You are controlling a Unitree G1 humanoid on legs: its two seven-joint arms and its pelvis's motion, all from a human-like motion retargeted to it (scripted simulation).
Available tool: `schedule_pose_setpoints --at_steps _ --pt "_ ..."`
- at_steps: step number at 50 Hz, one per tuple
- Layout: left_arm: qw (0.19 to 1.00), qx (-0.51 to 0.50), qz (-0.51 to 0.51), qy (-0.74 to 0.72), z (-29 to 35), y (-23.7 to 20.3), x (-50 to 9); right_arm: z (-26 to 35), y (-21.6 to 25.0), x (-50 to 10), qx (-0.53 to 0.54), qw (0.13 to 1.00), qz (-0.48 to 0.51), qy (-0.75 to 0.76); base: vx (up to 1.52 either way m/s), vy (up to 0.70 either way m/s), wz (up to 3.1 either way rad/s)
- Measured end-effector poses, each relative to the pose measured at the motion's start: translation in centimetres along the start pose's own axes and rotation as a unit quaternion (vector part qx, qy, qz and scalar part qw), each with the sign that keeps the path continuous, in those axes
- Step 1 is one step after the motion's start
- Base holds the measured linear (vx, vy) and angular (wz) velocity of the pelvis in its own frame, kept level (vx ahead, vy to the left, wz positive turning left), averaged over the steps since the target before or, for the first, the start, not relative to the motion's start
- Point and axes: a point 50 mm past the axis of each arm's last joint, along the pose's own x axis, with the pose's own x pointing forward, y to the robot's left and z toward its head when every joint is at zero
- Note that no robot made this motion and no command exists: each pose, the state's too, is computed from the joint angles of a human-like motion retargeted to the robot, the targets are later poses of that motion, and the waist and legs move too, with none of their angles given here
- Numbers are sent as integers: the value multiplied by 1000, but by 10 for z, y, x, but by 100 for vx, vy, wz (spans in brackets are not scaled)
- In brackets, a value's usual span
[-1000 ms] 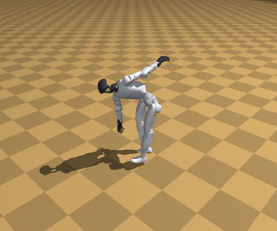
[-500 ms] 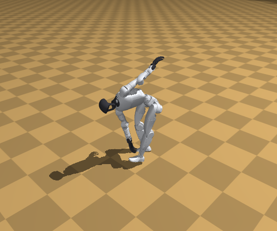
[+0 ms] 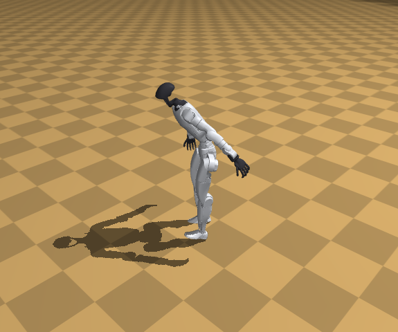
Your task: In place motions
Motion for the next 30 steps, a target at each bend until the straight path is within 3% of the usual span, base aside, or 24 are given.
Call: schedule_pose_setpoints --at_steps 8,18,25,30 --pt "1000 11 4 -12 6 -19 2 -66 18 -18 -32 989 16 146 39 45 -97" --pt "988 41 -99 111 -48 -96 -5 -164 65 -87 -124 892 239 364 20 18 -78" --pt "947 212 -199 133 -52 -142 -15 -175 113 -116 -211 845 329 365 -6 10 -36" --pt "925 344 -136 89 -25 -123 -7 -148 136 -104 -329 826 356 290 -10 7 212"
